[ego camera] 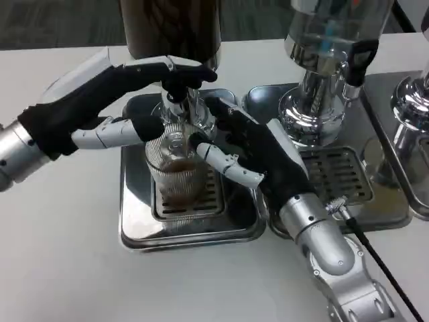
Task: Grasp the cup under the faucet to collect the drink, then remove the cup.
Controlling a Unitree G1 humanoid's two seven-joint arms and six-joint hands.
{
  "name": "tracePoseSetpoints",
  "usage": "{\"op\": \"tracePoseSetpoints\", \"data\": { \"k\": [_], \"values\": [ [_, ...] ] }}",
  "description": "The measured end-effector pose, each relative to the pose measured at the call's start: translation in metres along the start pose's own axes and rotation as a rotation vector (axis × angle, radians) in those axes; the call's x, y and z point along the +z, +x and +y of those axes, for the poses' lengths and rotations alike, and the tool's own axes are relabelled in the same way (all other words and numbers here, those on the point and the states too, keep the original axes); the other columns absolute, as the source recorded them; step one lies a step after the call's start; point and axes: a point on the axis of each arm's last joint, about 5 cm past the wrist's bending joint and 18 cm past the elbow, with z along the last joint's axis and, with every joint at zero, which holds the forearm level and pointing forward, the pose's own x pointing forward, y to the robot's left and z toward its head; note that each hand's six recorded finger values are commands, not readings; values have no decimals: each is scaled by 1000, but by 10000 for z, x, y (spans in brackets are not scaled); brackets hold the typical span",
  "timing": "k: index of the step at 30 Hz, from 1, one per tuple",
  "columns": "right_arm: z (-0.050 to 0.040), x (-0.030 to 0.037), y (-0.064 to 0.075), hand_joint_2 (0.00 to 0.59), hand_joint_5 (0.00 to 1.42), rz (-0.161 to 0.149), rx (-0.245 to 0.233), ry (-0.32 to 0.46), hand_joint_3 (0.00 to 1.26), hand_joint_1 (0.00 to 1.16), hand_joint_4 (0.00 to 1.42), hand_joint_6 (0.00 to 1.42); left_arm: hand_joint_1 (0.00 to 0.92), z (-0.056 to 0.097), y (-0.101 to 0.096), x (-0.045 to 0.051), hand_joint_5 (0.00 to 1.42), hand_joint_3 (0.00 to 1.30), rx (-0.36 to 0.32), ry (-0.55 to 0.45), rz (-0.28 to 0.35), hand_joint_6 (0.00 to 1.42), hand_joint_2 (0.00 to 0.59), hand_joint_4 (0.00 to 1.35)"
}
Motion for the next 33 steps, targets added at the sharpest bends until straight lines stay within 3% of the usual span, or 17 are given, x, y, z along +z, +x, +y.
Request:
{"op": "tracePoseSetpoints", "data": {
  "k": [9,33],
  "values": [
    [23,1,4,264,108,1,3,8,147,568,98,110,0,-13,-17,-4,262,308,13,-4,3,286,84,229],
    [49,-1,6,258,97,1,11,11,128,577,87,110,0,-28,-274,-42,284,324,177,-50,33,305,86,255]
  ]
}}
